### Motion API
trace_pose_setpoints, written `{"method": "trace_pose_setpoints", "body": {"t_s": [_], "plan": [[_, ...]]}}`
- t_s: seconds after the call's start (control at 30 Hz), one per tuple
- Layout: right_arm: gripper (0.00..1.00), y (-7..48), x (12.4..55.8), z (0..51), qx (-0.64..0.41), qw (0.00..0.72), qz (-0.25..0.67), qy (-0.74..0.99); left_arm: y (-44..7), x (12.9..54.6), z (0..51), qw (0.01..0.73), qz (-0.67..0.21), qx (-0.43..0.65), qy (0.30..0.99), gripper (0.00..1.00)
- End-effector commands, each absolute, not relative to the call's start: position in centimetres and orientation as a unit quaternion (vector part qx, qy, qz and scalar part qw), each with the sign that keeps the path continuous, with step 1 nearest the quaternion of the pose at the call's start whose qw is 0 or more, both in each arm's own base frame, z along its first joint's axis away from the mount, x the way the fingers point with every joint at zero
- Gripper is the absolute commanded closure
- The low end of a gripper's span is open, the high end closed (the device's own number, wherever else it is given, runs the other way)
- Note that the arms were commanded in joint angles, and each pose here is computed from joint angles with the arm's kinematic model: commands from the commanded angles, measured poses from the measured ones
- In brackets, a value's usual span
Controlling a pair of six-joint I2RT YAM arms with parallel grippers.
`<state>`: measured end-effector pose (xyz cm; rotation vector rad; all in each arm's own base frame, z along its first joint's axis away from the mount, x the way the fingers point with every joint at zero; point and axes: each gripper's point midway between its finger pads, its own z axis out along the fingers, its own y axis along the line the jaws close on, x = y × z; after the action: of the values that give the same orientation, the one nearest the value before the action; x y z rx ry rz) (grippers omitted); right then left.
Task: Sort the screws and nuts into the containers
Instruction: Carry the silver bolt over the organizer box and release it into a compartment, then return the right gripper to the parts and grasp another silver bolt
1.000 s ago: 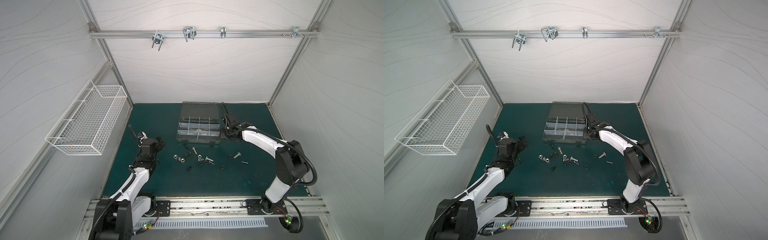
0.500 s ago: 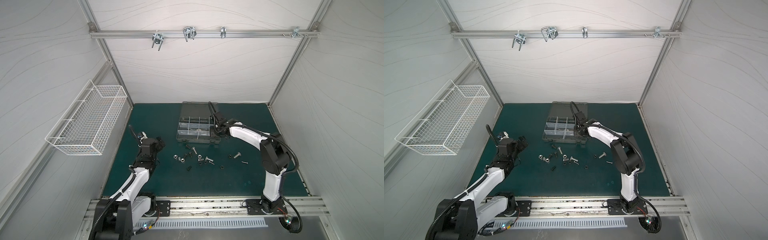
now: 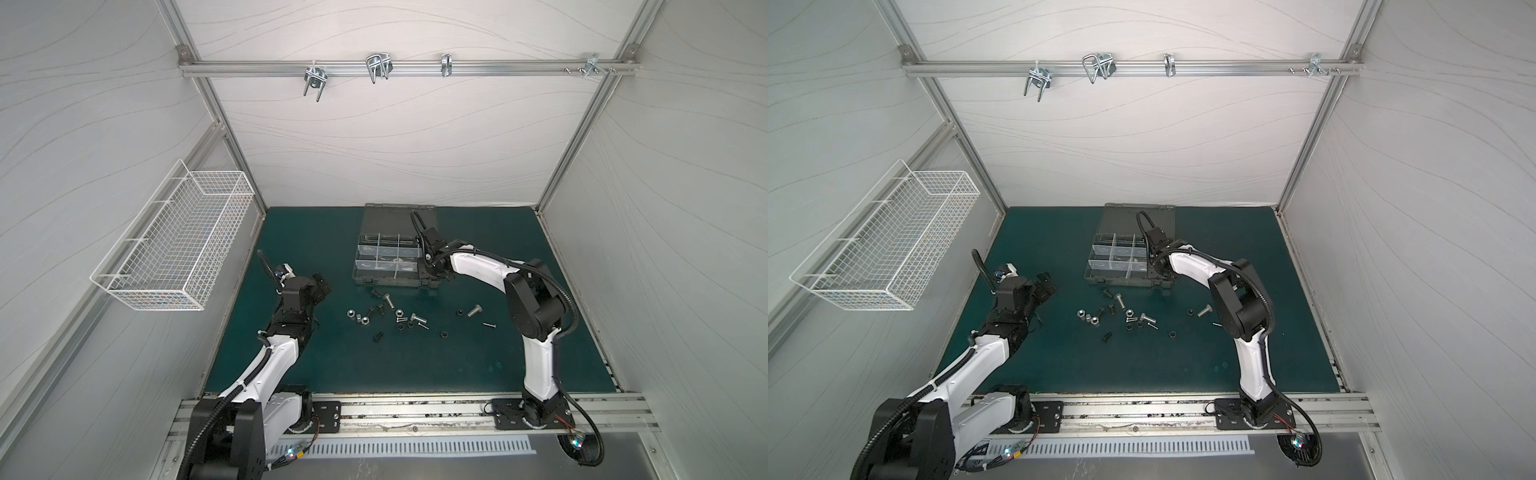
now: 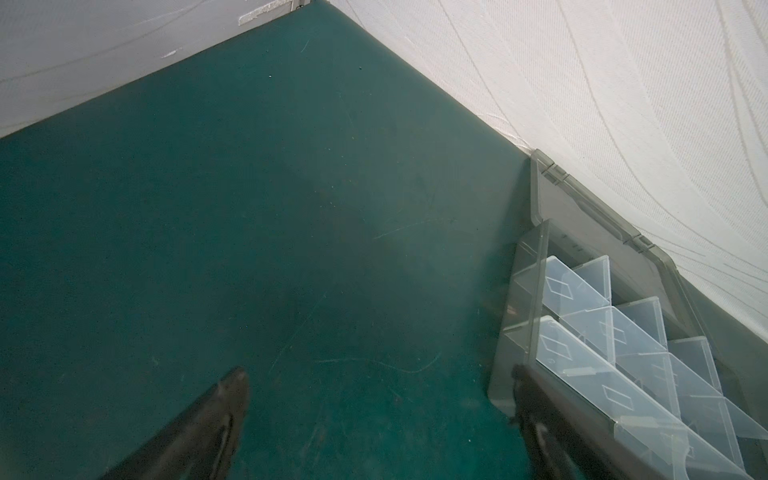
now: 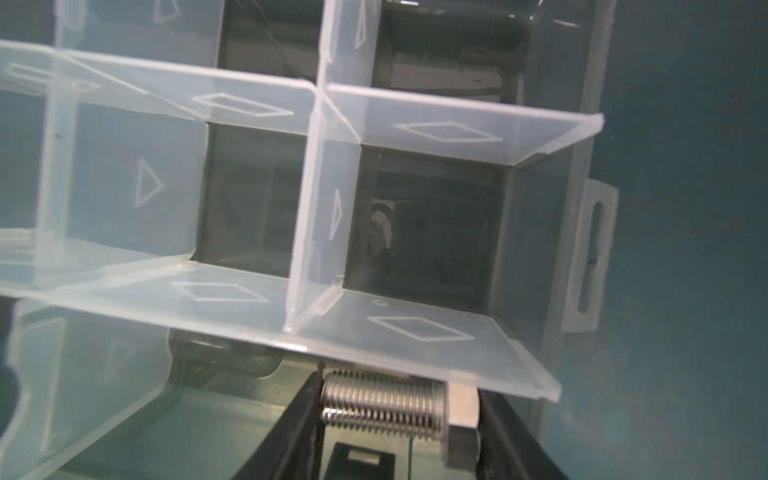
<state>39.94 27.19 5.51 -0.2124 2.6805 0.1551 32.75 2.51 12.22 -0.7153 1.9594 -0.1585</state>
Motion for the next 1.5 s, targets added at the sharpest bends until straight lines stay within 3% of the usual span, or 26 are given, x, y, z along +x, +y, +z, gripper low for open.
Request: {"method": "trace_pose_setpoints", "body": {"t_s": [0.0, 0.2, 0.5, 0.7, 1.13, 1.47], "plan": [[0.44, 27.3, 40.2, 5.8, -0.083, 0.228, 0.042, 0.969, 2.4, 33.8, 15.0, 0.532, -0.080, -0.298, 0.788, 0.00], [0.33, 27.4, 40.3, 6.8, -0.090, 0.237, 0.048, 0.966, 2.5, 33.8, 15.0, 0.532, -0.079, -0.299, 0.788, 0.00], [0.34, 27.8, 39.9, 11.3, -0.100, 0.265, 0.081, 0.956, 2.7, 33.5, 15.4, 0.537, -0.074, -0.302, 0.784, 0.00], [0.37, 26.0, 37.2, 13.3, -0.085, 0.268, 0.092, 0.955, 2.7, 33.5, 15.7, 0.540, -0.078, -0.301, 0.782, 0.00], [0.44, 16.7, 27.8, 11.5, 0.034, 0.231, 0.044, 0.971, 2.5, 33.6, 15.6, 0.539, -0.084, -0.301, 0.782, 0.00], [0.48, 13.3, 25.8, 7.8, 0.136, 0.175, 0.040, 0.974, 2.1, 33.9, 15.5, 0.536, -0.093, -0.298, 0.784, 0.00]]}}
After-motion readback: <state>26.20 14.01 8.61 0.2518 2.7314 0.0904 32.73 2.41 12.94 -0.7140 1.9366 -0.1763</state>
